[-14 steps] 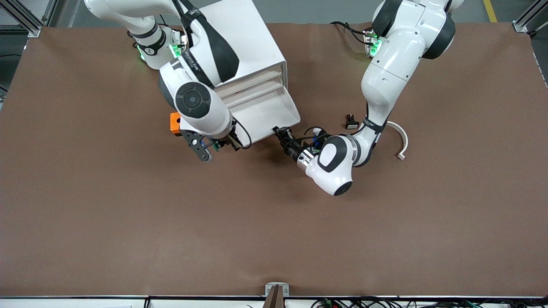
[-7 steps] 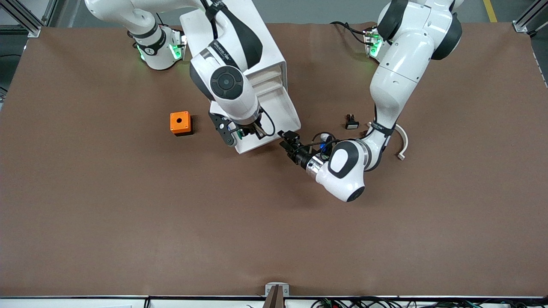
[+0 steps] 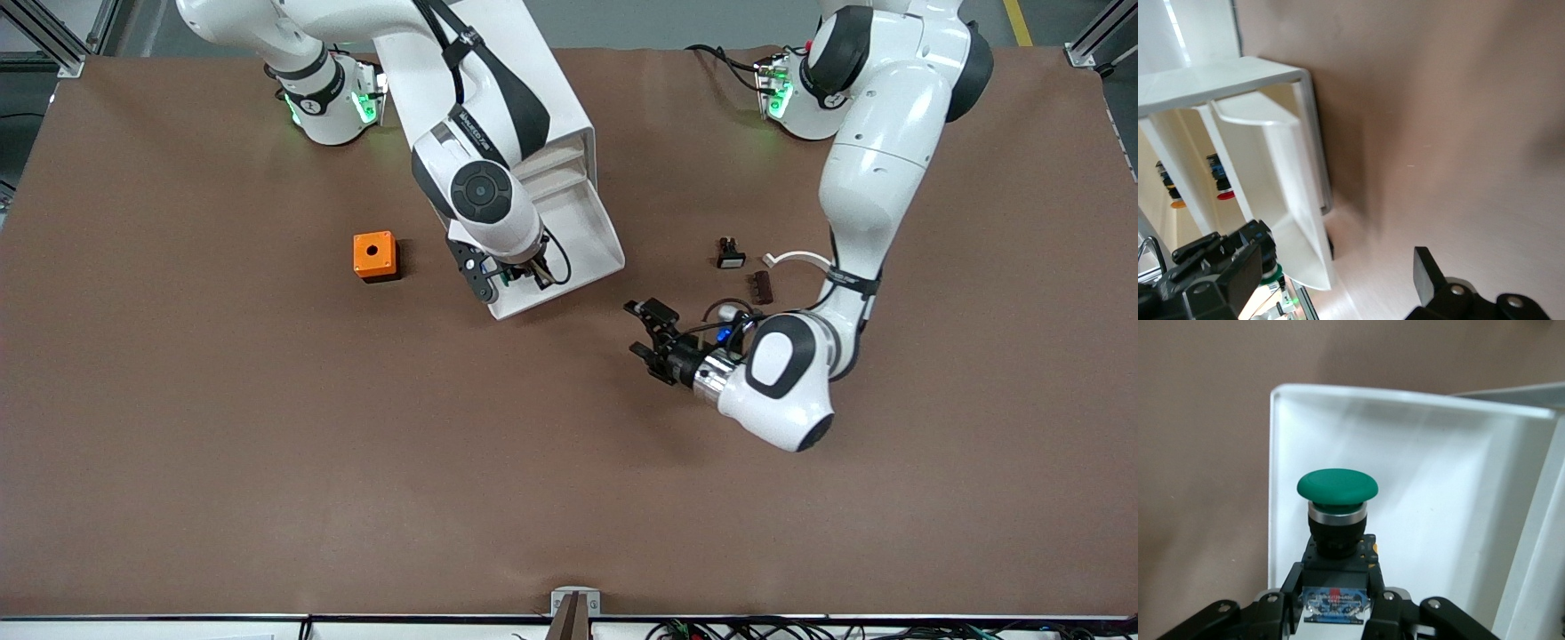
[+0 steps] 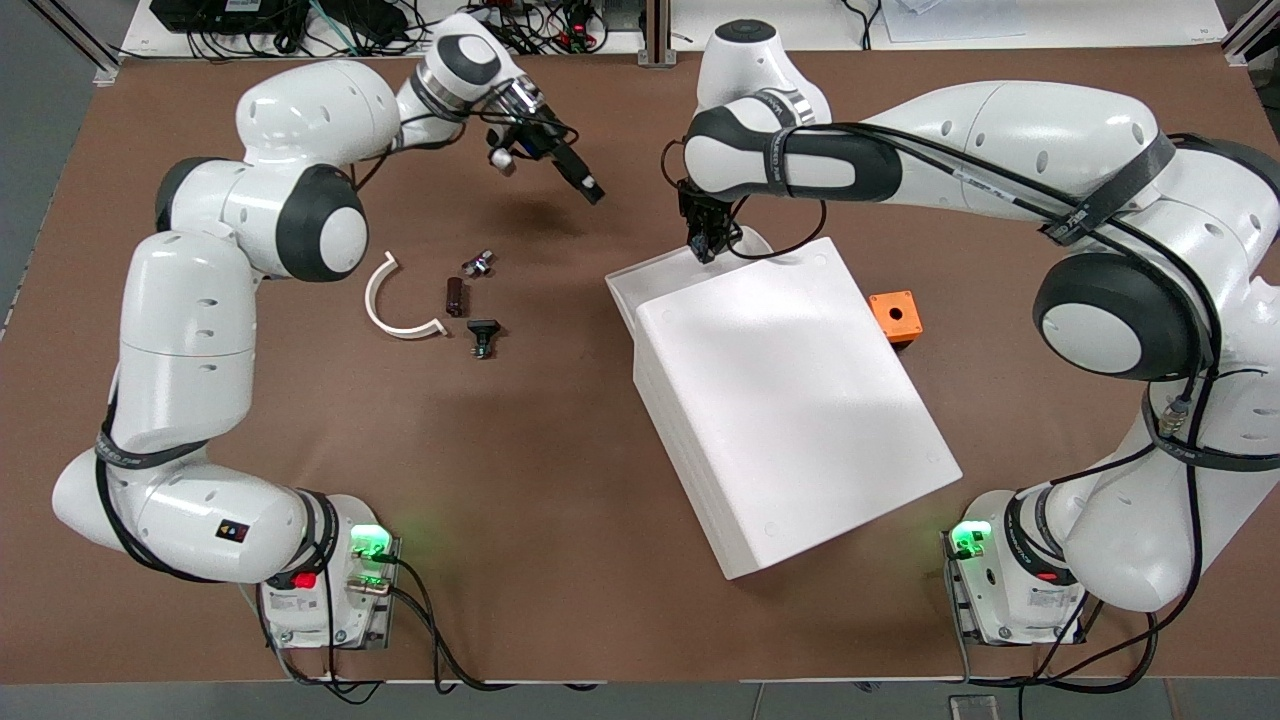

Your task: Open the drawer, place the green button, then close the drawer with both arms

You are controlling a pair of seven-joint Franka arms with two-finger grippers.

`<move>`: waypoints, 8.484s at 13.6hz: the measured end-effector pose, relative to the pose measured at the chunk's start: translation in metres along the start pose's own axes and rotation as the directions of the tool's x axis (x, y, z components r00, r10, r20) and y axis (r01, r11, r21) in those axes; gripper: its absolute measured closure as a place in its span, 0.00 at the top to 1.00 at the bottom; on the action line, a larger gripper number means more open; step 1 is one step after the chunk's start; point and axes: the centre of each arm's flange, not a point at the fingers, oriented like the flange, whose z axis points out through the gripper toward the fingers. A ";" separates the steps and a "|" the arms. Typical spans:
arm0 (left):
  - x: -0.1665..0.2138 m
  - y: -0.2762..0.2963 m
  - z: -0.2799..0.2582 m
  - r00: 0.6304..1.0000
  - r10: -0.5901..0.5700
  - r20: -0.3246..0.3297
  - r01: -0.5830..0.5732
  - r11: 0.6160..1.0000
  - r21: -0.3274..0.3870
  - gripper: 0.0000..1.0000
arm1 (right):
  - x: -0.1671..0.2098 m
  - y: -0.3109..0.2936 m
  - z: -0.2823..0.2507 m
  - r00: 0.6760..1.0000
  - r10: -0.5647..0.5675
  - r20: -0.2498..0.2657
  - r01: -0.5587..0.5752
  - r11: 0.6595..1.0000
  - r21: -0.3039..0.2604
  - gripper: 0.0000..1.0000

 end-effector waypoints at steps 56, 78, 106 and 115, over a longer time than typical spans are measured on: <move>-0.063 -0.149 0.279 -0.289 0.859 -0.423 -0.890 -0.077 0.450 1.00 | 0.361 0.222 -0.350 0.648 -0.758 -0.069 0.760 0.650 -0.014 1.00; -0.052 -0.086 0.065 0.246 0.752 -0.612 -0.931 0.359 0.067 1.00 | 0.350 0.228 -0.404 0.555 -0.799 -0.231 0.811 0.581 -0.063 1.00; 0.170 -0.299 -0.401 -0.421 0.578 -0.699 -0.861 -0.012 0.509 1.00 | 0.354 0.228 -0.403 0.501 -0.836 -0.225 0.845 0.528 -0.084 1.00; 0.189 -0.340 -0.373 -0.435 0.602 -0.670 -0.846 -0.018 0.533 1.00 | 0.354 0.229 -0.403 0.501 -0.836 -0.225 0.845 0.529 -0.084 1.00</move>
